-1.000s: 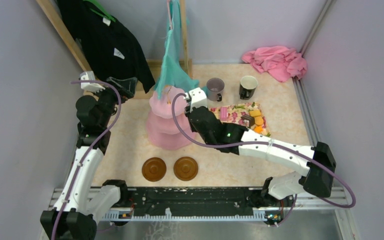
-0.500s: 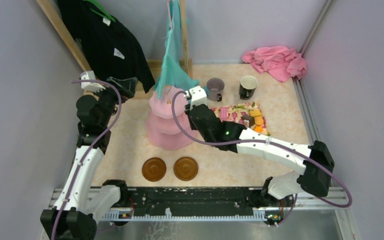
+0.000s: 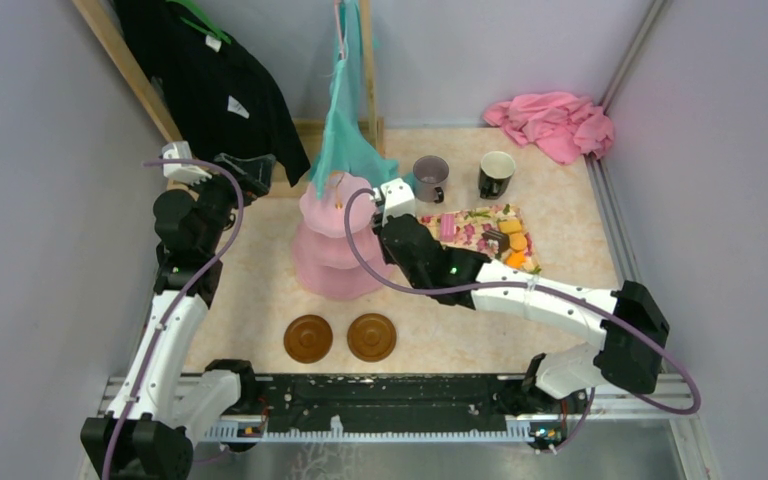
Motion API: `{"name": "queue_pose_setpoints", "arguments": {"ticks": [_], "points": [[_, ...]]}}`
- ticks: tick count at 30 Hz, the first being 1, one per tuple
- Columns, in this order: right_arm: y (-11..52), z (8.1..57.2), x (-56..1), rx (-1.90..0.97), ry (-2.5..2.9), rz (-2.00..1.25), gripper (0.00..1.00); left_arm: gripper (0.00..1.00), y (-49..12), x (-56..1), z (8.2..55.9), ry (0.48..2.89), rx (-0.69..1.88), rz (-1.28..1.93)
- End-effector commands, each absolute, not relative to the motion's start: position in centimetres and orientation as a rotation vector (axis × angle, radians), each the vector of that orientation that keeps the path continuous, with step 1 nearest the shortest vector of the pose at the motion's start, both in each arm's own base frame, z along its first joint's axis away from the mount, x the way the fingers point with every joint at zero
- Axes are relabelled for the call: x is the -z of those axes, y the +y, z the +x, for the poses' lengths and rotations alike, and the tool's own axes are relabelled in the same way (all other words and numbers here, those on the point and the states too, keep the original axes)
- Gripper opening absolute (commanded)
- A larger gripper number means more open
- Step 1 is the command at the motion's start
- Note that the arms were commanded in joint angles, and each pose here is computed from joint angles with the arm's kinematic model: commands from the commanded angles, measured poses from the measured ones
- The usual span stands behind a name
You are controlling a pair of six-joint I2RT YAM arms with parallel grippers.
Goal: Serve the afternoon tea
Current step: Place the desert on the desert table.
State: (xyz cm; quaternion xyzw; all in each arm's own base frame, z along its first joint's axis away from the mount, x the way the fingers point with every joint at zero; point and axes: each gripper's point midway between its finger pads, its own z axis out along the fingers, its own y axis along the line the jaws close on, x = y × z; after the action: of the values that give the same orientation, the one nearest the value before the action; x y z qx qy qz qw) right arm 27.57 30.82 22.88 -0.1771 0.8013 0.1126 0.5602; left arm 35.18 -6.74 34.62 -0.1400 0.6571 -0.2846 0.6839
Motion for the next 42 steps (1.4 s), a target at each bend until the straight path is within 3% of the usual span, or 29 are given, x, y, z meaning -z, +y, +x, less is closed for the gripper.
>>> {"name": "queue_pose_setpoints", "arguments": {"ticks": [1,42], "points": [[30.0,28.7,-25.8,-0.302,1.804,-0.320,0.08,0.97,-6.8,-35.3,35.2,1.439,0.637,-0.291],[31.6,34.0,-25.1,-0.352,1.755,-0.336,0.04,0.97,-6.6,-34.7,35.7,1.440,0.593,-0.279]]}}
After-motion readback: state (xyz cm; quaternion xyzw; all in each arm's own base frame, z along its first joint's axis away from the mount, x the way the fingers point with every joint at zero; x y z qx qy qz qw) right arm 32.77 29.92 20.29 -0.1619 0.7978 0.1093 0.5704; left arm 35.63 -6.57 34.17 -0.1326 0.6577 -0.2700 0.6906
